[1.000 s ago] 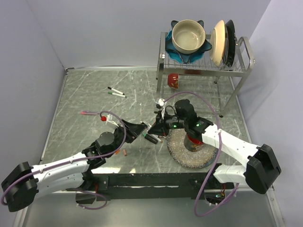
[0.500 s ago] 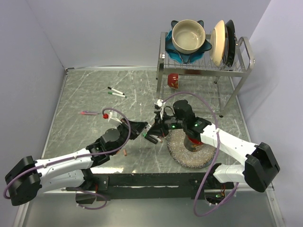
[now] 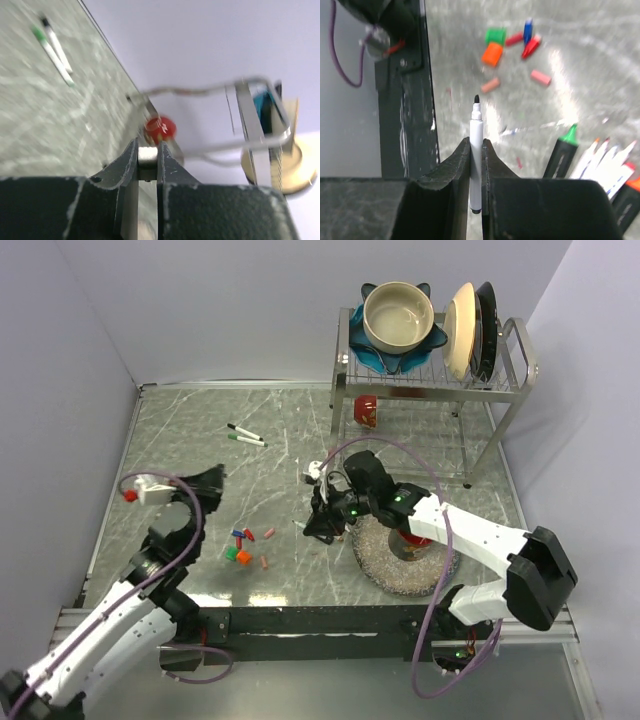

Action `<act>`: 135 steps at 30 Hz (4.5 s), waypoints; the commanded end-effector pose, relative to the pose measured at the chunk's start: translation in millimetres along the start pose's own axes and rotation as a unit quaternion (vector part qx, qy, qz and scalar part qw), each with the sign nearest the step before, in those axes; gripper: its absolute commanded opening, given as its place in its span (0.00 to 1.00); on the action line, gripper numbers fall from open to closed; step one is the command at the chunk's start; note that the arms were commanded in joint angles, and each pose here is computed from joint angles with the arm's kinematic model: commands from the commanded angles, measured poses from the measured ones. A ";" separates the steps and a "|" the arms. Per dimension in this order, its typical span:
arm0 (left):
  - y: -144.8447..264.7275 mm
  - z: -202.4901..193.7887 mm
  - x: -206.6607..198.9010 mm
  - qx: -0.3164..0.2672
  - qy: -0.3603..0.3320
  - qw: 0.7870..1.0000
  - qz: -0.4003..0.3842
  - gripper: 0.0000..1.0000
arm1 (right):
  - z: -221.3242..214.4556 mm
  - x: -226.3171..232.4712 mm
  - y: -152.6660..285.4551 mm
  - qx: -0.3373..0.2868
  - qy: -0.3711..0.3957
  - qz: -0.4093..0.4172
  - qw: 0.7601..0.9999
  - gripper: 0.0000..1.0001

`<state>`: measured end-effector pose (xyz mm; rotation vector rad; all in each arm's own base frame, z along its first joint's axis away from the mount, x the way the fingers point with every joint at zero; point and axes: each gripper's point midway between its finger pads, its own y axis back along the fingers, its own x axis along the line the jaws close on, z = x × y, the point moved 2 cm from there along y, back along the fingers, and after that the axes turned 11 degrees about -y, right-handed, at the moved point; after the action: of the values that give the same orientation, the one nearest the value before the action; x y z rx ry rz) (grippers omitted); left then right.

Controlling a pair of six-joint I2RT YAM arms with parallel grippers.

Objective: Open the pen caps

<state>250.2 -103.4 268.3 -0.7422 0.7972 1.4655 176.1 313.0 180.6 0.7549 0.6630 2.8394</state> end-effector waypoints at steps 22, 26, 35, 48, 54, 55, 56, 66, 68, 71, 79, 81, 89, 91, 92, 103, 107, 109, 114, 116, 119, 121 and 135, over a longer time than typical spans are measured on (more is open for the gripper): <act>19.2 -70.5 131.5 0.160 -0.081 0.966 0.185 0.02 | -37.7 -123.8 -12.8 0.081 -0.044 -0.289 0.953 0.05; 24.8 -75.7 142.9 0.172 -0.075 0.962 0.201 0.06 | -40.6 -127.6 -16.8 0.093 -0.049 -0.290 0.951 0.06; 31.2 -85.8 158.9 0.194 -0.074 0.951 0.230 0.06 | -48.6 -134.5 -21.0 0.113 -0.054 -0.297 0.947 0.18; 40.2 -98.4 184.5 0.218 -0.069 0.929 0.290 0.12 | -47.8 -134.5 -20.3 0.116 -0.052 -0.296 0.947 0.29; 42.2 -98.8 189.5 0.218 -0.069 0.925 0.305 0.25 | -42.8 -130.5 -18.0 0.110 -0.048 -0.293 0.949 0.31; 42.1 -98.6 189.5 0.217 -0.069 0.925 0.306 0.27 | -41.9 -129.3 -18.1 0.109 -0.046 -0.290 0.950 0.31; 42.4 -99.0 190.4 0.217 -0.069 0.924 0.307 0.31 | -39.6 -129.2 -16.4 0.108 -0.043 -0.289 0.950 0.32; 42.5 -98.2 191.8 0.216 -0.069 0.921 0.317 0.39 | -30.3 -123.7 -9.6 0.097 -0.038 -0.278 0.955 0.34; 40.6 -94.1 187.7 0.209 -0.070 0.924 0.313 0.41 | -29.5 -121.5 -9.0 0.097 -0.034 -0.272 0.957 0.34; 34.8 -80.5 175.4 0.190 -0.080 0.930 0.304 0.55 | -26.7 -113.3 -5.9 0.106 -0.017 -0.249 0.963 0.38; -15.4 -7.5 143.1 0.120 -0.135 0.936 0.302 0.87 | -19.7 -75.1 10.2 0.127 0.063 -0.140 0.980 0.46; -30.8 11.4 151.6 0.110 -0.124 0.934 0.315 0.93 | -14.1 -69.6 15.7 0.115 0.073 -0.137 0.981 0.47; -86.2 34.6 187.4 0.185 -0.118 0.853 0.473 0.70 | -7.4 -63.8 23.3 0.101 0.082 -0.134 0.982 0.47; -100.3 36.7 195.7 0.199 -0.130 0.840 0.487 0.59 | -6.3 -61.8 24.3 0.098 0.085 -0.133 0.983 0.47; -104.0 37.4 199.6 0.201 -0.133 0.837 0.491 0.49 | -5.5 -61.5 25.5 0.097 0.086 -0.133 0.983 0.47; -140.4 33.4 232.3 0.235 -0.130 0.814 0.515 0.39 | -1.5 -59.7 30.0 0.091 0.093 -0.139 0.982 0.47; -144.9 27.0 241.7 0.246 -0.128 0.807 0.521 0.40 | -2.6 -60.0 29.3 0.093 0.093 -0.139 0.982 0.47; -146.1 22.2 247.1 0.255 -0.129 0.801 0.527 0.40 | -3.0 -59.8 28.7 0.094 0.093 -0.138 0.982 0.48; -147.0 15.2 255.6 0.267 -0.128 0.794 0.531 0.40 | -4.0 -61.3 28.1 0.096 0.093 -0.139 0.981 0.48; -148.1 14.2 256.4 0.267 -0.130 0.795 0.530 0.41 | -5.3 -61.7 27.8 0.099 0.091 -0.138 0.981 0.48; -148.3 13.0 258.8 0.271 -0.132 0.791 0.532 0.41 | -5.0 -61.7 27.7 0.098 0.091 -0.138 0.981 0.48; -147.9 14.0 259.0 0.272 -0.133 0.790 0.534 0.41 | -6.4 -62.3 27.1 0.100 0.089 -0.138 0.981 0.48; -155.0 23.4 241.0 0.257 -0.126 0.810 0.512 0.43 | -7.4 -63.5 25.6 0.104 0.089 -0.137 0.981 0.48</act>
<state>381.6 51.6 54.0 0.4605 1.4501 2.0837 222.4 270.2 149.8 0.4301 1.0442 2.6110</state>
